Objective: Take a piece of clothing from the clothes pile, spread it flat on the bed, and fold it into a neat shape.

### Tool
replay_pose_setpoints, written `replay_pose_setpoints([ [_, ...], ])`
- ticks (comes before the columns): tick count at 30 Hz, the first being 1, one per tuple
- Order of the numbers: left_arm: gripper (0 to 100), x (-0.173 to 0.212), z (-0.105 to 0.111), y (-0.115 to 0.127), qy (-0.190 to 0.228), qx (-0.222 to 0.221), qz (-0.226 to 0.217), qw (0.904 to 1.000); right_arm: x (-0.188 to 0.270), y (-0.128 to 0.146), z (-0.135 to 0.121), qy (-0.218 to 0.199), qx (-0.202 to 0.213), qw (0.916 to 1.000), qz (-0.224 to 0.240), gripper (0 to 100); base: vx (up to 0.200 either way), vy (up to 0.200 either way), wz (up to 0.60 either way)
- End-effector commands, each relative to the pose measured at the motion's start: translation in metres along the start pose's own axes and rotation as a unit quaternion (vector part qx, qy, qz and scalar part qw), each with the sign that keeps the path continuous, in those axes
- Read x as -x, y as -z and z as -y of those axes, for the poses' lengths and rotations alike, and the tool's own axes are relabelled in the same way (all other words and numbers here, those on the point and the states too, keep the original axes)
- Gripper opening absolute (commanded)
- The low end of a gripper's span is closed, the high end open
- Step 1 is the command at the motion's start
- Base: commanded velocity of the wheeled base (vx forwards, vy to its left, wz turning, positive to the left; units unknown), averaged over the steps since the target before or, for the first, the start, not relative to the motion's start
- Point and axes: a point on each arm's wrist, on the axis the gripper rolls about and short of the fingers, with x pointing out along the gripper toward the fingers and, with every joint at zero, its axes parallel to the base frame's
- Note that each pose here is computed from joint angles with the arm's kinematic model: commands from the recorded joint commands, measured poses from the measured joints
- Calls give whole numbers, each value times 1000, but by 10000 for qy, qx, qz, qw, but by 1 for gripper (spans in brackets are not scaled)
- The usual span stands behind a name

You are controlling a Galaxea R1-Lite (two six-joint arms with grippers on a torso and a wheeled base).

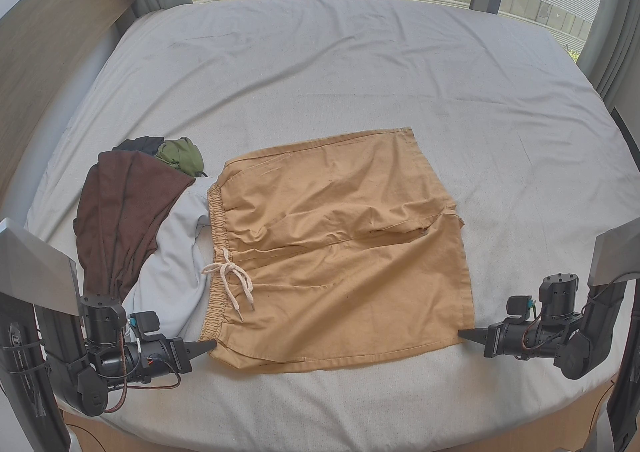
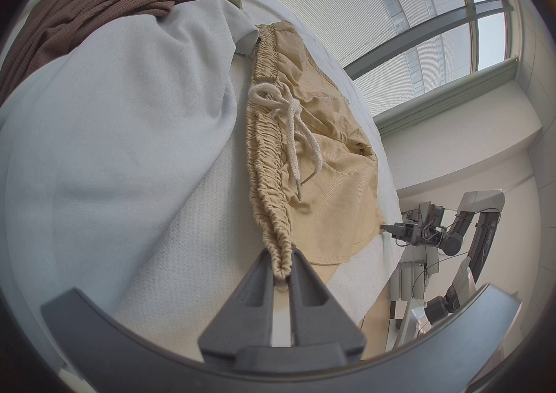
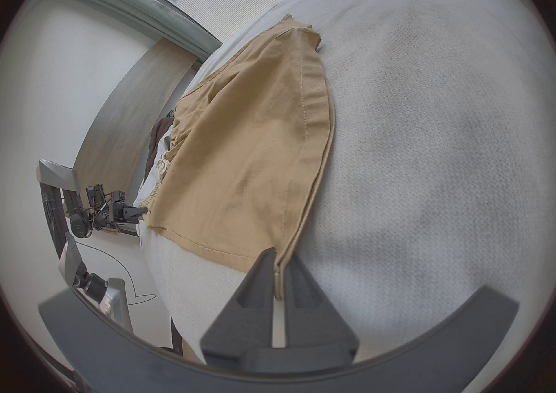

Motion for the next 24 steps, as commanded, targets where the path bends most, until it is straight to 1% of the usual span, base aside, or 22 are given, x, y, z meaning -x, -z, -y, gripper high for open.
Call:
replay_pose_setpoints([
  [1,0,2,1,1,3,19,-15,10000,1,0,-1,-13,12,10000,4,0,0,0,0],
  [4,0,12,2,8,117,82,-187,9997,4,0,-4,-30,11,10000,-22,0,0,0,0],
  [5,0,18,4,10,317,104,-294,9990,10,-3,-10,-59,47,10000,-5,0,0,0,0],
  [6,0,21,3,10,369,121,-313,9988,13,-3,-13,-68,38,10000,-47,0,0,0,0],
  [12,0,24,-4,10,265,146,-272,9992,24,-4,-25,-76,-4,9996,-261,0,0,0,0],
  [15,0,25,-6,12,206,222,-343,9990,29,-3,-27,-50,-41,9992,-382,0,0,0,0],
  [18,0,26,-6,17,150,291,-548,9980,30,-1,-27,-21,-26,9987,-506,0,0,0,0],
  [20,0,27,-8,23,82,207,-796,9966,32,3,-27,-3,-28,9981,-608,0,0,0,0],
  [24,0,30,-10,29,23,121,-1025,9947,34,7,-28,8,-7,9976,-685,0,0,0,0],
])
